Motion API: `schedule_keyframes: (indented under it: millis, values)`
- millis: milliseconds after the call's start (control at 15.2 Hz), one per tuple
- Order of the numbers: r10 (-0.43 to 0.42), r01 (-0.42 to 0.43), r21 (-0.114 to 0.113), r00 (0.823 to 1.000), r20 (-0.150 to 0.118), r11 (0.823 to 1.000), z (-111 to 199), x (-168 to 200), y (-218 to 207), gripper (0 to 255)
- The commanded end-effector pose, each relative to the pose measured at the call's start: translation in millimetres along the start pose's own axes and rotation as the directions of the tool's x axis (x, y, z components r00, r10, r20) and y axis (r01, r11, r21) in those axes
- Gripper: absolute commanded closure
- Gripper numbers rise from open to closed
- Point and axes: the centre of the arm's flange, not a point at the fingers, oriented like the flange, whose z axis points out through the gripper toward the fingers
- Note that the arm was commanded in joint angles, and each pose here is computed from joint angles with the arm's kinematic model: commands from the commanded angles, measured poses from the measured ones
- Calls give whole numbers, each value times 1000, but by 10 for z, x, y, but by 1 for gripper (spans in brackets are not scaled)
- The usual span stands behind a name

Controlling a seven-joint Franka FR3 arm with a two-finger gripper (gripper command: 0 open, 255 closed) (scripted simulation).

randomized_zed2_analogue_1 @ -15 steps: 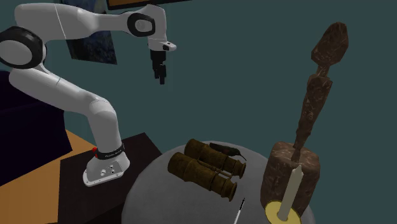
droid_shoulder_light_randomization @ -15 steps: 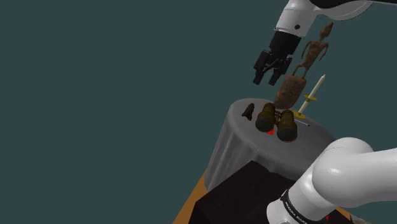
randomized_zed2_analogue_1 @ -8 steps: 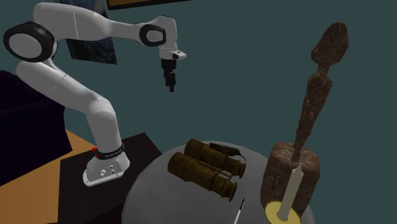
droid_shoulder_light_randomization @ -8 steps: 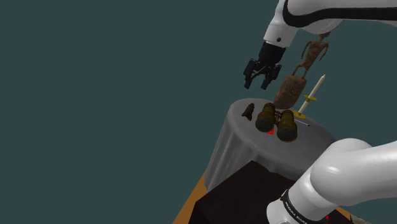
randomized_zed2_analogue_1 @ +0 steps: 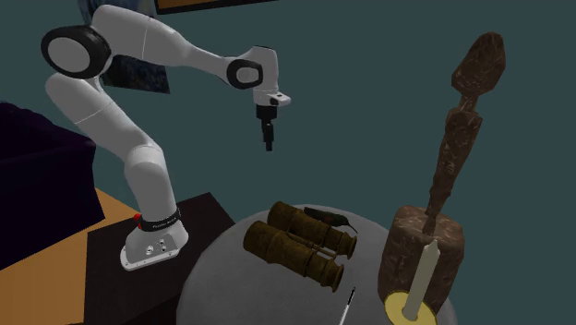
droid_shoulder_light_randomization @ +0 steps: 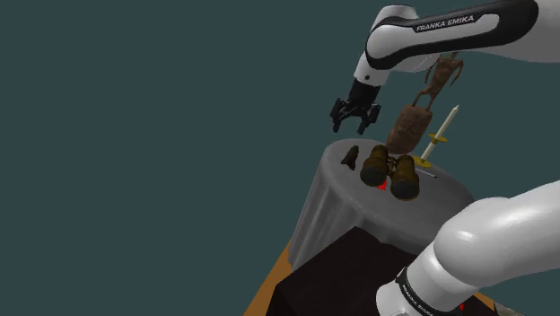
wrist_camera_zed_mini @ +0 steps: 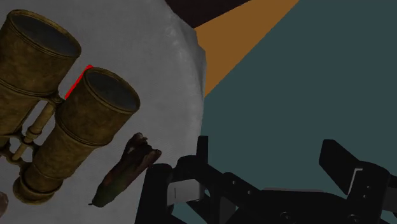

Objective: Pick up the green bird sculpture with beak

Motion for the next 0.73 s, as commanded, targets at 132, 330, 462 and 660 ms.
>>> schedule_keyframes:
  millis: [132, 330, 462, 660]
  values:
    - [98, -99, -28, 995, -15, 995, 292, 347, 200, 0]
    - [171, -172, -48, 985, -27, 984, 513, 597, 369, 0]
    - [218, -220, -61, 975, -36, 974, 656, 758, 494, 0]
    - [288, -291, -79, 956, -50, 953, 866, 988, 700, 0]
